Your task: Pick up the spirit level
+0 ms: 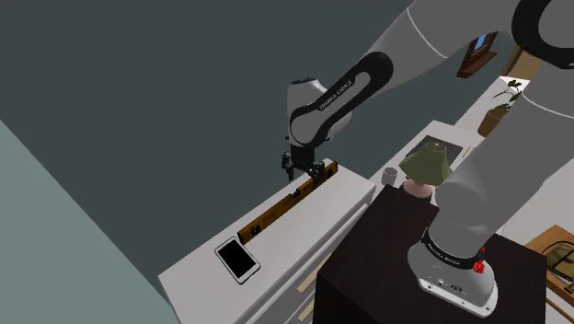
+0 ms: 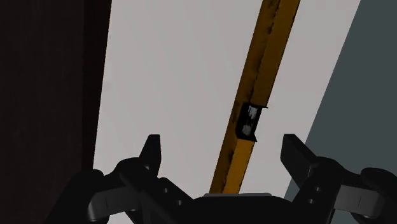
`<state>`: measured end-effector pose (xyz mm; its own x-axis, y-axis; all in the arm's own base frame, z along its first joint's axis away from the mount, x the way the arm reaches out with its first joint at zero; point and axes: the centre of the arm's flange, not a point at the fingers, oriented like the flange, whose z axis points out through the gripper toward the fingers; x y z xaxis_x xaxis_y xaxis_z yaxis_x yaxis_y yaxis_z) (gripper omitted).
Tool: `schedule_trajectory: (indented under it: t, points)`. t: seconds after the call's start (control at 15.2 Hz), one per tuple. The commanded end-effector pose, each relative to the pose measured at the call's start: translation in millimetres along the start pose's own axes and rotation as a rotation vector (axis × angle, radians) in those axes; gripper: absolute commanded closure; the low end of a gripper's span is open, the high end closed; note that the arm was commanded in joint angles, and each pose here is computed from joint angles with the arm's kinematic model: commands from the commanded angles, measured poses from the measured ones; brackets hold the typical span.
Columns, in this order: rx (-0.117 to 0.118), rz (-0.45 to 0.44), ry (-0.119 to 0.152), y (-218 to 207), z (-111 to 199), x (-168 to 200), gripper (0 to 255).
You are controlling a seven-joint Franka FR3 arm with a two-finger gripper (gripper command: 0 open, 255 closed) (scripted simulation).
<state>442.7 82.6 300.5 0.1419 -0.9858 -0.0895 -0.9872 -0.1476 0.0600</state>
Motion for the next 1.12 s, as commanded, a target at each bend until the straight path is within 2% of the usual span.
schedule_trajectory:
  t: [0.0, 0.2, 0.79, 0.86, 1.06]
  points:
    - [0.005, 0.108, -0.010, -15, 19, 7, 0]
    - [0.007, 0.232, -0.021, -29, 47, 18, 0]
    - [0.007, 0.232, -0.021, -31, 87, 21, 0]
    - [0.007, 0.232, -0.021, -31, 86, 20, 255]
    - [0.007, 0.232, -0.021, -31, 87, 20, 255]
